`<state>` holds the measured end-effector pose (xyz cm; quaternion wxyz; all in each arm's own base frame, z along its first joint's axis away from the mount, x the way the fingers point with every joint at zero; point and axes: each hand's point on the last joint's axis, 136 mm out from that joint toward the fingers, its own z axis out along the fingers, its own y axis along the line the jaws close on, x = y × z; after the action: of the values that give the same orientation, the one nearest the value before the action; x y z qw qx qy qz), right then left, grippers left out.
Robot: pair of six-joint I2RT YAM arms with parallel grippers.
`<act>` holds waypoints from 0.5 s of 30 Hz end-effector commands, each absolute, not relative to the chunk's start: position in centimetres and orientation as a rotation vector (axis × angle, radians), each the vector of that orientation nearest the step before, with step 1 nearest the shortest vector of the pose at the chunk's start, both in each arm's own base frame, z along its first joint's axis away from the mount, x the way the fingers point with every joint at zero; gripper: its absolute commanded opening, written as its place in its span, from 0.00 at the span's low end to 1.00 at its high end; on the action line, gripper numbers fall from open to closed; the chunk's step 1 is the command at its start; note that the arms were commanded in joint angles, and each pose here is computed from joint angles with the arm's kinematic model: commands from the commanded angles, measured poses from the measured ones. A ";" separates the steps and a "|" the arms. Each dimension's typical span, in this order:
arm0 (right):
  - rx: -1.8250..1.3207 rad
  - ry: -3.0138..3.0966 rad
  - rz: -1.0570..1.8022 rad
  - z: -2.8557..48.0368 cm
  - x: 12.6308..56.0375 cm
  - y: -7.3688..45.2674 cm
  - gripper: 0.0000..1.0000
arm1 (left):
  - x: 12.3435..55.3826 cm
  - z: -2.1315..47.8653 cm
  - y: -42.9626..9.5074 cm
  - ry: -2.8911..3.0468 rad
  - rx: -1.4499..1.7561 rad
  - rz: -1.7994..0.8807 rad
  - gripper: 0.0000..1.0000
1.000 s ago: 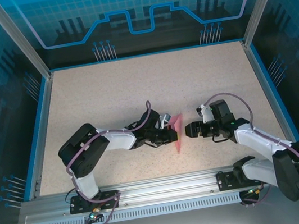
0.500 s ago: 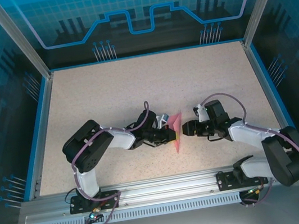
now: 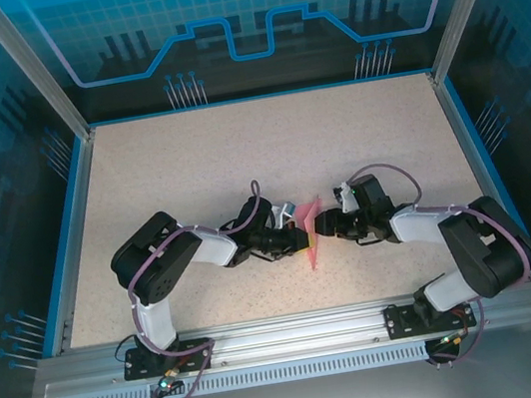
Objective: Fold a paper plane with a square sheet of paper (fold left side to right side)
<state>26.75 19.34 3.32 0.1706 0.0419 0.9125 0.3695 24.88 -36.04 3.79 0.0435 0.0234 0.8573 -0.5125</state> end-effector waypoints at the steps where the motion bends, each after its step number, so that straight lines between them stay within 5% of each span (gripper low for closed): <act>1: 0.109 2.553 1.061 4.3 28.1 20.4 0.52 | 24.7 3.1 -35.6 2.630 0.050 -1.589 0.01; 15: 0.143 2.658 0.976 1.9 28.1 20.6 0.47 | 24.8 2.5 -35.1 2.638 0.027 -1.581 0.02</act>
<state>28.17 20.52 2.65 0.1630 0.0469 0.9190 0.3560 24.98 -35.43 3.11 0.0403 0.0082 0.8579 -0.5122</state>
